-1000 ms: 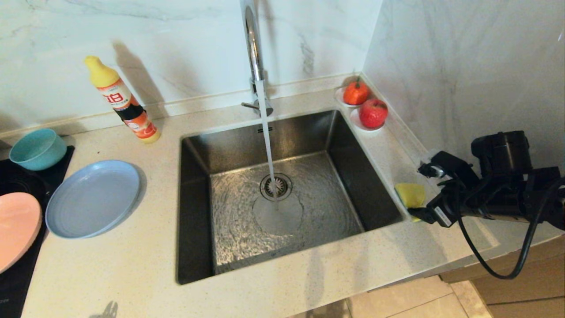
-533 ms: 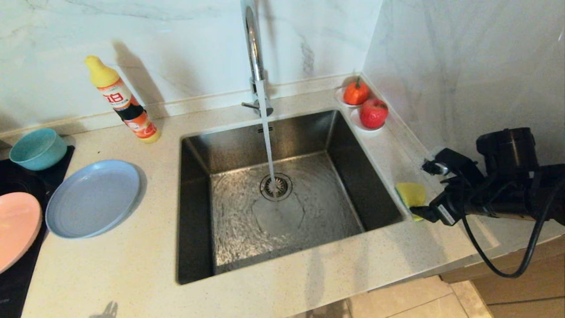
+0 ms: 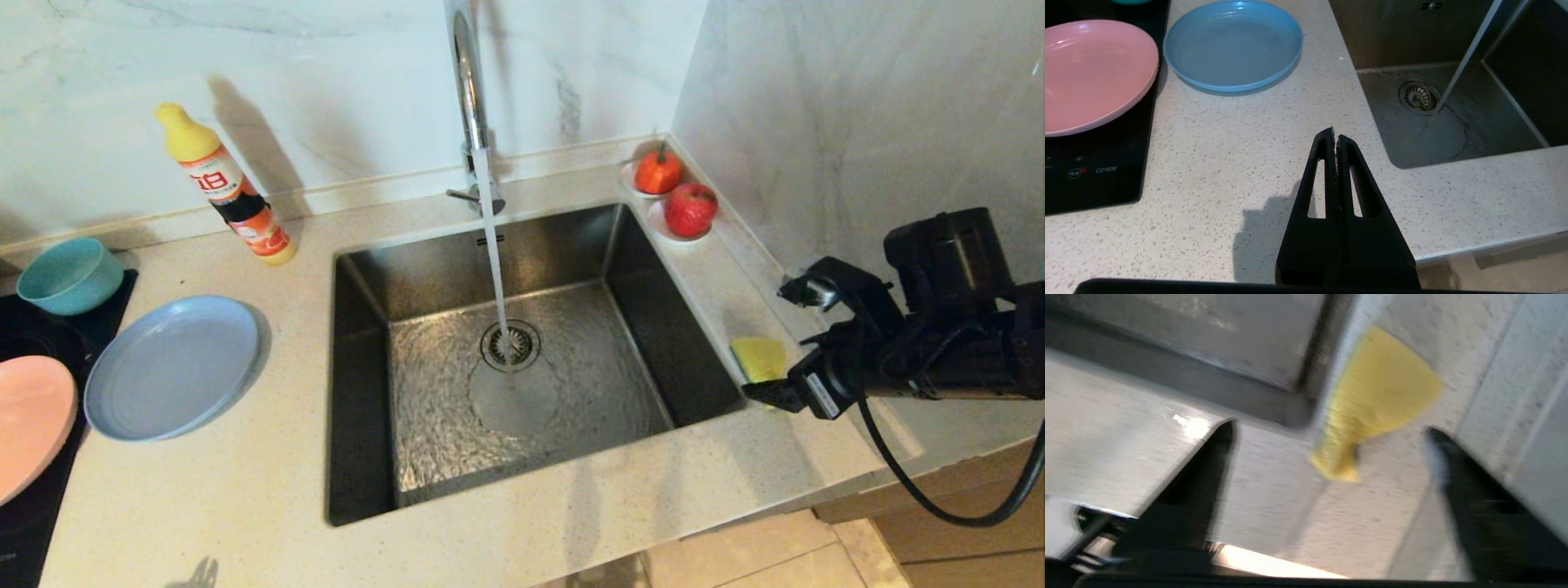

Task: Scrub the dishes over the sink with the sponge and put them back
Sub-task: Put down the sponge

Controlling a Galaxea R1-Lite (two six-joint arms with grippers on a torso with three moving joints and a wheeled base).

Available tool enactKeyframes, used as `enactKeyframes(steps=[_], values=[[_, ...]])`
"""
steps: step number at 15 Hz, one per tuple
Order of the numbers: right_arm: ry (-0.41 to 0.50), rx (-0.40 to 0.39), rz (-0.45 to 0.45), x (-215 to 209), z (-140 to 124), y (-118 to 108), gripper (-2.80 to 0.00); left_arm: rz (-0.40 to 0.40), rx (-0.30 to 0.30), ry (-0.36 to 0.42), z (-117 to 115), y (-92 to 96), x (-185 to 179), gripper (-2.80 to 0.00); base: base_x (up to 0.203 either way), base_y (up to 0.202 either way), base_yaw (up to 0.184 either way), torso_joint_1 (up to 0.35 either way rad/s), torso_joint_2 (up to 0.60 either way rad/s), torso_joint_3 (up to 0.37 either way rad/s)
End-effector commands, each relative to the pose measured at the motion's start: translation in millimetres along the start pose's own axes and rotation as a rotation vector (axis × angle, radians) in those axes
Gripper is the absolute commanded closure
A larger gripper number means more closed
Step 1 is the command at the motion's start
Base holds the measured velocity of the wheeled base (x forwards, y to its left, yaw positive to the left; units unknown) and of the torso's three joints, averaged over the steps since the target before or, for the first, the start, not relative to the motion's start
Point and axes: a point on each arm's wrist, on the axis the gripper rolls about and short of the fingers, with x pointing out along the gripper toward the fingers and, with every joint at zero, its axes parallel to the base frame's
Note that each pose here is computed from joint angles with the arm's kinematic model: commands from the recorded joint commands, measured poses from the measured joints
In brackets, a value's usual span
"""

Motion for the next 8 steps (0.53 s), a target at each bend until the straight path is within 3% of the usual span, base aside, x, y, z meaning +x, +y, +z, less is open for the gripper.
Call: enactKeyframes(steps=[1, 8], values=[[-0.03, 0.012, 0.021, -13.2, 9.7, 9.9, 0.0, 0.002, 0.0, 0.041, -11.4, 0.4, 2.0, 0.0, 0.0, 0.0, 0.0, 0.0, 0.0, 0.0], [-0.079, 0.106, -0.04, -36.9, 25.7, 39.8, 0.0, 0.002, 0.0, 0.041, -11.4, 0.4, 2.0, 0.0, 0.0, 0.0, 0.0, 0.0, 0.0, 0.0]])
